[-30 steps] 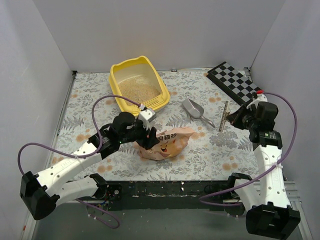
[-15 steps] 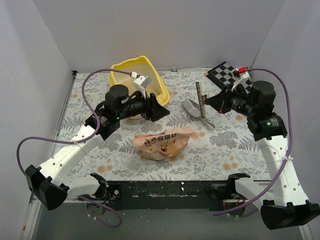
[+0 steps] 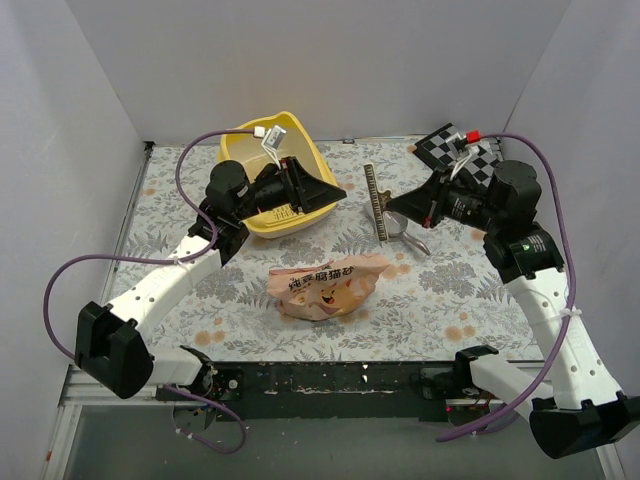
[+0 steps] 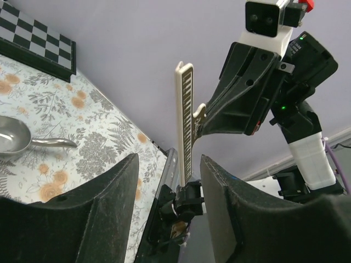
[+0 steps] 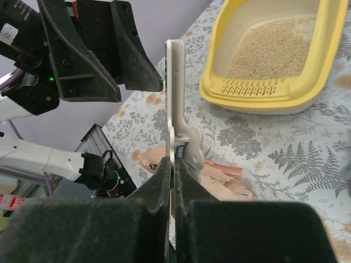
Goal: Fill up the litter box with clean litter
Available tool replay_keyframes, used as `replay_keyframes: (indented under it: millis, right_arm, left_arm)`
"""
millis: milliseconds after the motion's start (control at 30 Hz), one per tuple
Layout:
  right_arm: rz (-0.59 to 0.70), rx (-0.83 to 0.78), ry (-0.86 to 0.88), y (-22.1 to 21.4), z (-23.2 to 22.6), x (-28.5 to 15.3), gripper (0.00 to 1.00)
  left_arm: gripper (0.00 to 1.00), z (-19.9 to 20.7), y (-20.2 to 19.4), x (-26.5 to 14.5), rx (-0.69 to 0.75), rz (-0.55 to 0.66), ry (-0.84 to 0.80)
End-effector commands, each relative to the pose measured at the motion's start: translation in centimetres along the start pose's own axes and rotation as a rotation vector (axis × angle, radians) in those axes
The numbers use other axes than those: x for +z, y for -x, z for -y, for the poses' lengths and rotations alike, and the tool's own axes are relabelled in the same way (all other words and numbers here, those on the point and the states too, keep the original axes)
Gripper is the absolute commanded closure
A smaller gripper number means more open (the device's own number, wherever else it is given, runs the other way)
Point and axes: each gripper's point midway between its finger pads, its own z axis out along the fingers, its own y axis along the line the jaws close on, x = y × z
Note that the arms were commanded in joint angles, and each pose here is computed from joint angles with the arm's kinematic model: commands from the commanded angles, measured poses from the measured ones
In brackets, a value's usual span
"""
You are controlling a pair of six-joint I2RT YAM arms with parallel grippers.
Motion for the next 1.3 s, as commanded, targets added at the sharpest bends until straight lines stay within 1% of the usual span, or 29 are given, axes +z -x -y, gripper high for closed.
replay_keyframes:
  millis: [0, 267, 433, 567, 633, 767, 833, 900, 933, 967, 1033, 1100, 1167, 1267]
  right_arm:
    - [0.038, -0.004, 0.089, 1.2, -1.9, 0.8, 0.99]
    - [-0.017, 0.017, 0.152, 0.5, -3.2, 3.2, 0.99]
    - [-0.023, 0.021, 0.191, 0.0, -4.1, 4.1, 0.99]
    - [-0.032, 0.025, 0.208, -0.3, -4.6, 4.5, 0.99]
    - [-0.033, 0.028, 0.202, -0.4, -4.6, 4.7, 0.99]
    - [-0.029, 0.028, 0.197, -0.5, -4.5, 4.9, 0.99]
    - [-0.032, 0.033, 0.194, -0.6, -4.4, 5.0, 0.99]
    - [-0.033, 0.035, 0.186, -0.7, -4.2, 5.0, 0.99]
    - [-0.029, 0.035, 0.179, -0.8, -4.2, 4.9, 0.99]
    - [-0.029, 0.025, 0.177, -0.9, -4.1, 4.8, 0.90]
    - [-0.037, -0.005, 0.170, -1.1, -4.1, 4.4, 0.68]
    - [-0.042, -0.059, 0.155, -1.1, -4.0, 3.9, 0.52]
    - [-0.045, -0.107, 0.141, -1.1, -4.0, 3.3, 0.42]
    - [-0.042, -0.158, 0.142, -1.1, -4.2, 2.6, 0.35]
  left_arm:
    - [0.52, 1.8, 1.4, 0.1, -0.005, 0.039, -0.078]
    - [0.52, 1.6, 2.1, 0.3, 0.000, 0.071, -0.071]
    - [0.50, 1.4, 2.3, 0.2, 0.007, 0.090, -0.060]
    - [0.51, 1.4, 2.4, 0.1, 0.020, 0.097, -0.059]
    - [0.56, 1.5, 2.5, 0.1, 0.032, 0.102, -0.064]
    - [0.76, 1.8, 2.7, 0.0, 0.046, 0.109, -0.075]
    - [0.84, 1.8, 2.7, -0.2, 0.052, 0.114, -0.077]
    - [0.89, 1.8, 2.7, -0.4, 0.055, 0.117, -0.079]
    - [0.90, 1.9, 2.7, -0.5, 0.060, 0.119, -0.083]
    - [0.90, 2.2, 2.8, -0.6, 0.068, 0.120, -0.089]
    - [0.91, 2.4, 2.7, -0.8, 0.084, 0.115, -0.094]
    - [0.91, 2.7, 2.7, -1.0, 0.099, 0.109, -0.097]
    - [0.91, 2.8, 2.4, -1.3, 0.113, 0.096, -0.103]
    - [0.89, 3.4, 2.1, -1.6, 0.130, 0.078, -0.124]
